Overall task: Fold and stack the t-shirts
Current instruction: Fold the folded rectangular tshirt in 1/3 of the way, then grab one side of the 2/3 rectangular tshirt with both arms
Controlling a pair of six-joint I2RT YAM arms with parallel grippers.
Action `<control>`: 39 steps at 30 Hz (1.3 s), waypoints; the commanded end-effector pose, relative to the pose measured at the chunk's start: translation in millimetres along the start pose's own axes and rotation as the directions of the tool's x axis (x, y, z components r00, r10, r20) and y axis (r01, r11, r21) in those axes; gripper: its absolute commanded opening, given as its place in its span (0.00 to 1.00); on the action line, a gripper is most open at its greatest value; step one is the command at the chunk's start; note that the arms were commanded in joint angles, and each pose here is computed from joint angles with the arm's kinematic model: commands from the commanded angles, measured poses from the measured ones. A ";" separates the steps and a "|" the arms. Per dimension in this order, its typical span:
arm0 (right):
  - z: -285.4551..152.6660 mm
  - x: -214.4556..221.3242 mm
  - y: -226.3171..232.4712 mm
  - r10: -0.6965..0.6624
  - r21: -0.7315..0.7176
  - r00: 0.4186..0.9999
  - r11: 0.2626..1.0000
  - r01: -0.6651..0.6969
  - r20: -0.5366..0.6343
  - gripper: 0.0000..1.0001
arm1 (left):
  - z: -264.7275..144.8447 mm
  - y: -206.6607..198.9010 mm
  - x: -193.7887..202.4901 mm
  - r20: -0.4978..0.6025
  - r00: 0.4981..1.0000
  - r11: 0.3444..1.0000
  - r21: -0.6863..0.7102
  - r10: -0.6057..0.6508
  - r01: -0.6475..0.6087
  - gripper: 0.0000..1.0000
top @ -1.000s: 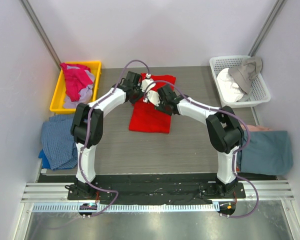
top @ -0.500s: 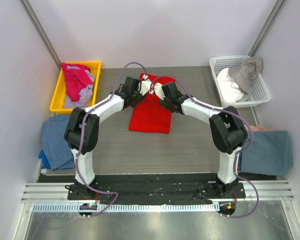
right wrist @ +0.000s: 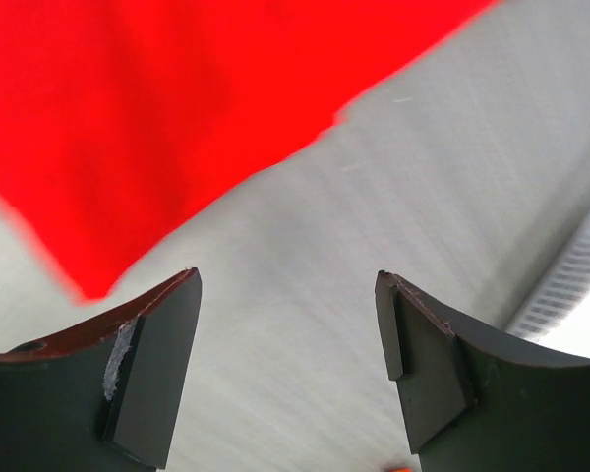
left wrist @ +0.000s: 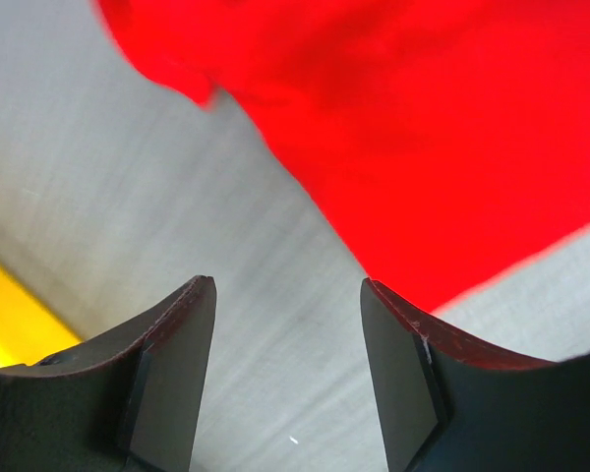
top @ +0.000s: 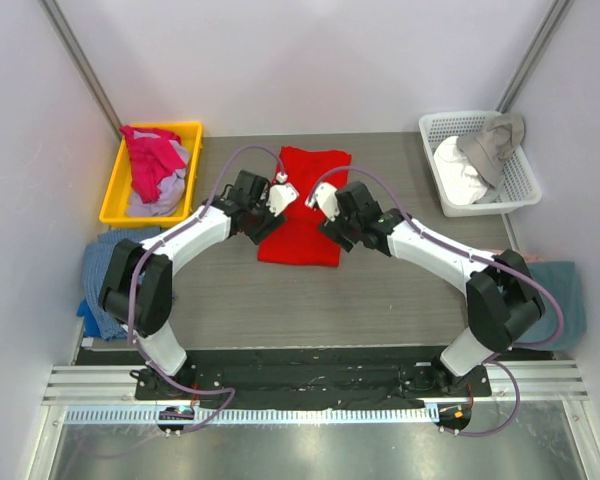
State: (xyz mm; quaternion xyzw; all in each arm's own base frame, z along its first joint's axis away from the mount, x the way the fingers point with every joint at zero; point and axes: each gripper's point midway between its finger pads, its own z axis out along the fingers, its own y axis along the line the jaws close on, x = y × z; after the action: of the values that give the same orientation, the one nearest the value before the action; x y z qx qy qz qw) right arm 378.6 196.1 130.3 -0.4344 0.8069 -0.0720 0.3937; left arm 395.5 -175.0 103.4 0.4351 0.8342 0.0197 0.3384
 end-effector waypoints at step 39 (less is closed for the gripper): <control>21.0 18.3 117.9 -0.148 -0.234 0.989 0.962 0.138 -0.025 0.66 | 31.8 -69.2 36.2 -0.085 0.996 0.951 0.306 -0.009 0.035 0.58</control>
State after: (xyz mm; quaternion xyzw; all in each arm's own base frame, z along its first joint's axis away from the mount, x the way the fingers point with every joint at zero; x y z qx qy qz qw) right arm 296.6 242.7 33.7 -0.5376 0.7955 -0.0189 0.2788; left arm 361.1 -190.5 28.0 0.4678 0.8507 -0.0622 0.2315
